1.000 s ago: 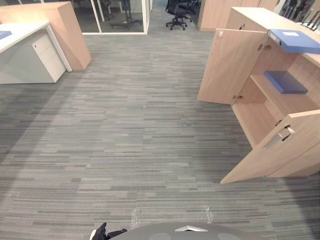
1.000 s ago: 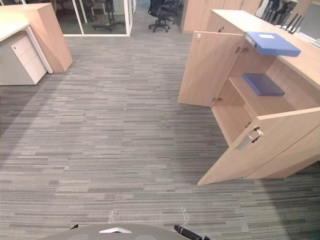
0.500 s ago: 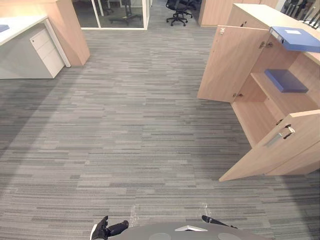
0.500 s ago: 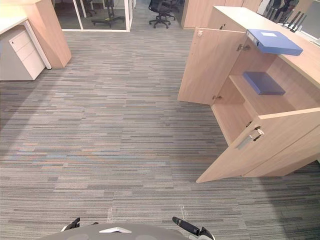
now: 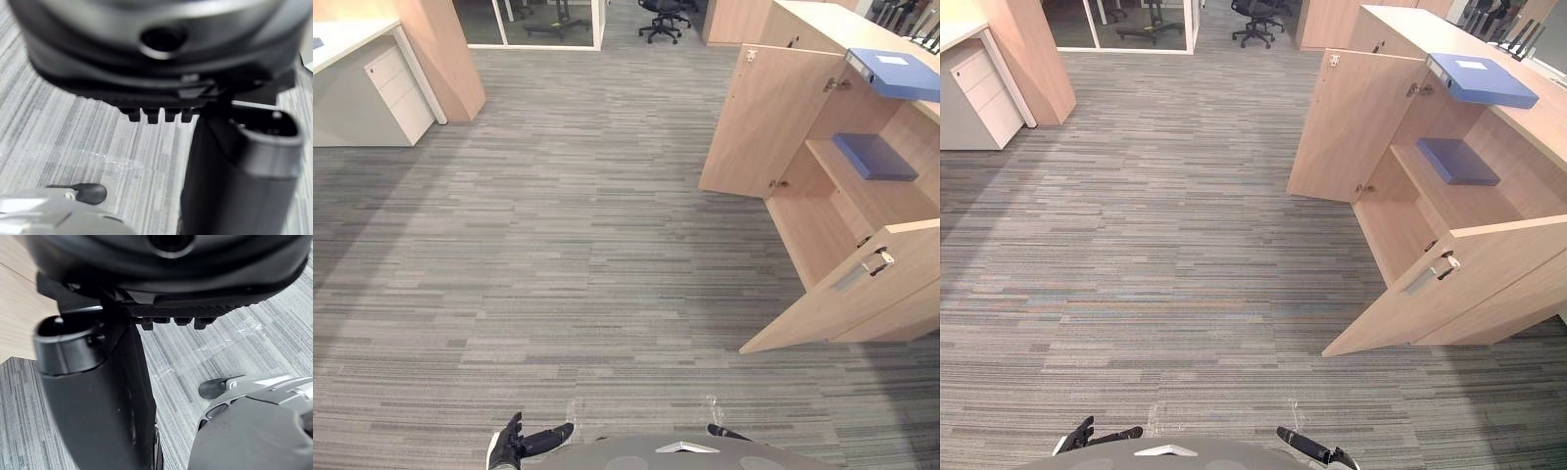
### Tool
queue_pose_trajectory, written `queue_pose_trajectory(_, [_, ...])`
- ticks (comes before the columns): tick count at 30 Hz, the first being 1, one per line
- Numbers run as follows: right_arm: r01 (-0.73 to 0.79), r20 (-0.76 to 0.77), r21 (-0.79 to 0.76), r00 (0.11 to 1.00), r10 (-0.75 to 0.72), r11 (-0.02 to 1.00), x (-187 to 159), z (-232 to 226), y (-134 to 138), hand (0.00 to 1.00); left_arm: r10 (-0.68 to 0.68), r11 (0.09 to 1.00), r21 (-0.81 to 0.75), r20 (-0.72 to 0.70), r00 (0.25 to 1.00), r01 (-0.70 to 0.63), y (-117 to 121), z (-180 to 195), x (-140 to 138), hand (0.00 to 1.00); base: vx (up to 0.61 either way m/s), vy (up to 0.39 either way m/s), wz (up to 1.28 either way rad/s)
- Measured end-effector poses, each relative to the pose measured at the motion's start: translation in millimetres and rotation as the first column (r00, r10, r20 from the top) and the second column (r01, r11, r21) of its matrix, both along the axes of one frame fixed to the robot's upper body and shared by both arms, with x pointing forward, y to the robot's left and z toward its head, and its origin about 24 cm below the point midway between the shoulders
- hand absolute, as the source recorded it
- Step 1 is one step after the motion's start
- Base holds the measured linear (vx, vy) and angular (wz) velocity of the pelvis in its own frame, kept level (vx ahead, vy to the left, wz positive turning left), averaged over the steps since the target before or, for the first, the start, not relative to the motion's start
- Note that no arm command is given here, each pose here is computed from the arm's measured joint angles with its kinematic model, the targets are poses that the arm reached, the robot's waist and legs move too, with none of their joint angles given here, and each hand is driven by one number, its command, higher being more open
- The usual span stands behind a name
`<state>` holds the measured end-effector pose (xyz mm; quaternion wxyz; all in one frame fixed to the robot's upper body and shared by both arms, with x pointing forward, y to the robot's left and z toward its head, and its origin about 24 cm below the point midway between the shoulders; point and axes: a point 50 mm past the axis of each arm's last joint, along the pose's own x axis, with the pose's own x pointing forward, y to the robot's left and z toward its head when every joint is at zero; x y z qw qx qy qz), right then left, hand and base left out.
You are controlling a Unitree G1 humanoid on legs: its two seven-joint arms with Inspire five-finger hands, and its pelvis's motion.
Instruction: Walk over to the cabinet, pick up the folder, carry it to the office cabinet, place the folder inside the office cabinet, then close the office cabinet door
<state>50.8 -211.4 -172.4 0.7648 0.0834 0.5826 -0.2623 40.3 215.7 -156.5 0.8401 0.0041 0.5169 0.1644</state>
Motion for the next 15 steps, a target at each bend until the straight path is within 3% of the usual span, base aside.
queue_pose_trajectory(15, [-0.027, 0.011, 0.001, 1.0, 0.027, 1.0, 5.3, 0.4, 2.0, 1.0, -0.047, 0.998, 0.049, -0.032, 0.998, 0.049, 1.6, -1.3, -1.3, 1.0, -0.03, -0.008, 0.0])
